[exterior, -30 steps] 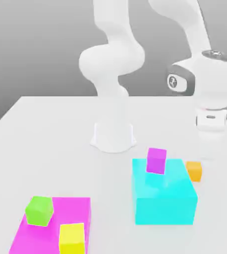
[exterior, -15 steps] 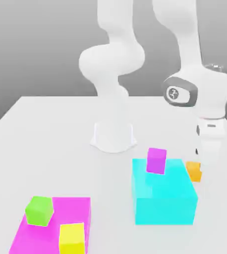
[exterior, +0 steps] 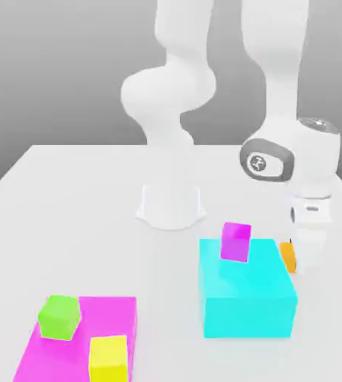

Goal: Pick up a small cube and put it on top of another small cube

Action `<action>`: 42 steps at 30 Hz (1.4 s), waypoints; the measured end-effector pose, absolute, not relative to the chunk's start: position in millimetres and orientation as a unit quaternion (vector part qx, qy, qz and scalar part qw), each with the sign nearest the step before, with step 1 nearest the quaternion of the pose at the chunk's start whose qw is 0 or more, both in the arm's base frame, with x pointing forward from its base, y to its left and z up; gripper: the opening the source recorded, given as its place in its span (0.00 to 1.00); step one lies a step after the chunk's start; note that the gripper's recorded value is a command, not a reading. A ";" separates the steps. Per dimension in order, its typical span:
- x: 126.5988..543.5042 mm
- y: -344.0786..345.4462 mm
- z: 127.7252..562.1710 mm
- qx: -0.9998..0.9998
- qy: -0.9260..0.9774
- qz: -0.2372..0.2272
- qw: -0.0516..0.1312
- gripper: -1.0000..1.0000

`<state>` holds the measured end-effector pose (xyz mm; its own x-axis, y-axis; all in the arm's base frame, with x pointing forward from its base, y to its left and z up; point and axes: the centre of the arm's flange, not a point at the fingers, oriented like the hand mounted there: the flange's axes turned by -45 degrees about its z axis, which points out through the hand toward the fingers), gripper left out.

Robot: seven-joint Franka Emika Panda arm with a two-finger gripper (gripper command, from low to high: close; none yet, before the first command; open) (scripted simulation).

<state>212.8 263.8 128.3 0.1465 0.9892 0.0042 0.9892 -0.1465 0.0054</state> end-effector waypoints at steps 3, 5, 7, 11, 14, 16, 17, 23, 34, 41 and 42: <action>210.7 262.6 124.8 0.757 0.653 0.002 0.000 0.00; 210.6 262.6 124.7 0.757 0.653 0.001 0.000 0.00; 209.5 262.0 123.0 0.758 0.653 0.001 0.000 0.00; 215.7 265.5 133.7 0.757 0.654 0.005 0.001 0.00; 220.9 268.6 144.9 0.756 0.655 0.009 0.002 0.00; 223.4 270.1 152.0 0.756 0.655 0.011 0.003 0.00; 224.3 270.7 155.4 0.756 0.655 0.012 0.003 0.00; 226.3 272.1 172.9 0.756 0.655 0.013 0.003 0.00; 214.3 265.7 189.9 0.757 0.654 0.004 0.001 0.00; 263.7 263.4 210.4 0.757 0.653 0.021 0.005 0.00; 279.4 257.7 213.9 0.759 0.651 0.022 0.008 0.00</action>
